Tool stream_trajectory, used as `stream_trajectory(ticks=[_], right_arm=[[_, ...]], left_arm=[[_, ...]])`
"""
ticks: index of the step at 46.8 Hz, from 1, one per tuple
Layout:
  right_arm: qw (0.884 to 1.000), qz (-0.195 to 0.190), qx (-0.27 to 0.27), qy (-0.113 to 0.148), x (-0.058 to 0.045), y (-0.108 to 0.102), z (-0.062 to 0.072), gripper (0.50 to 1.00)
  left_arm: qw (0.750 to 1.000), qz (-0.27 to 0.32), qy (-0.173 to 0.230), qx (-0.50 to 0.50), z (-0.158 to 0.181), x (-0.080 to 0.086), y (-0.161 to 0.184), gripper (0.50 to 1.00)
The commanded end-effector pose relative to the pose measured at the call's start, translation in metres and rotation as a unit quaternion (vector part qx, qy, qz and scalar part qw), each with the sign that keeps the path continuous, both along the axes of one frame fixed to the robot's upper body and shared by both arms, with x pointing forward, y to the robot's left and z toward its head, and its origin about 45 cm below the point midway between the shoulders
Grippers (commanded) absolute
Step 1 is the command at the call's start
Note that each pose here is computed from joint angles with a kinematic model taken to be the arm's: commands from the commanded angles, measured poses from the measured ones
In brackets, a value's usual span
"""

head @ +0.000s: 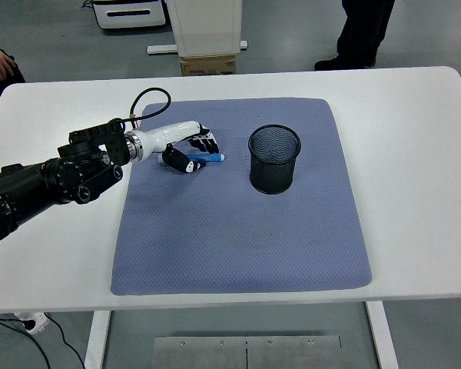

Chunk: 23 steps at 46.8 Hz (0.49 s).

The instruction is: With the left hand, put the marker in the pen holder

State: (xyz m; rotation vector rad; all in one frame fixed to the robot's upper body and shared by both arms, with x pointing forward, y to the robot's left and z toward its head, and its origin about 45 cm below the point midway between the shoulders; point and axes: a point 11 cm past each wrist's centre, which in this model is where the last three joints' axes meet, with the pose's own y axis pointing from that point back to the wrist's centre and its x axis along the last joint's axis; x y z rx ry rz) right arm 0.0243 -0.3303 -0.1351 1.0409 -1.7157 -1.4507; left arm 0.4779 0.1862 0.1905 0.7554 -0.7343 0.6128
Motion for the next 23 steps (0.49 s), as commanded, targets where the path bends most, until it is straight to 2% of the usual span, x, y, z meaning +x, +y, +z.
stream_trajectory(ticks=[1, 2, 4, 23], right_arm=[[1.0, 0.0, 0.0, 0.0, -0.0001, -0.0001, 0.0, 1.0], [1.0, 0.0, 0.0, 0.0, -0.0001, -0.0001, 0.0, 1.0], [1.0, 0.0, 0.001, 0.0, 0.0002, 0.0004, 0.0, 1.0], [1.0, 0.0, 0.001, 0.0, 0.0002, 0.0004, 0.0, 1.0]], left_arm=[[1.0, 0.0, 0.0, 0.0, -0.0001, -0.0001, 0.0001, 0.572], [1.0, -0.001, 0.0, -0.001, 0.0, -0.0002, 0.0, 0.532], [1.0, -0.001, -0.001, -0.001, 0.0008, 0.0002, -0.0002, 0.5], [1.0, -0.001, -0.003, -0.001, 0.0047, 0.0022, 0.0003, 0.5]])
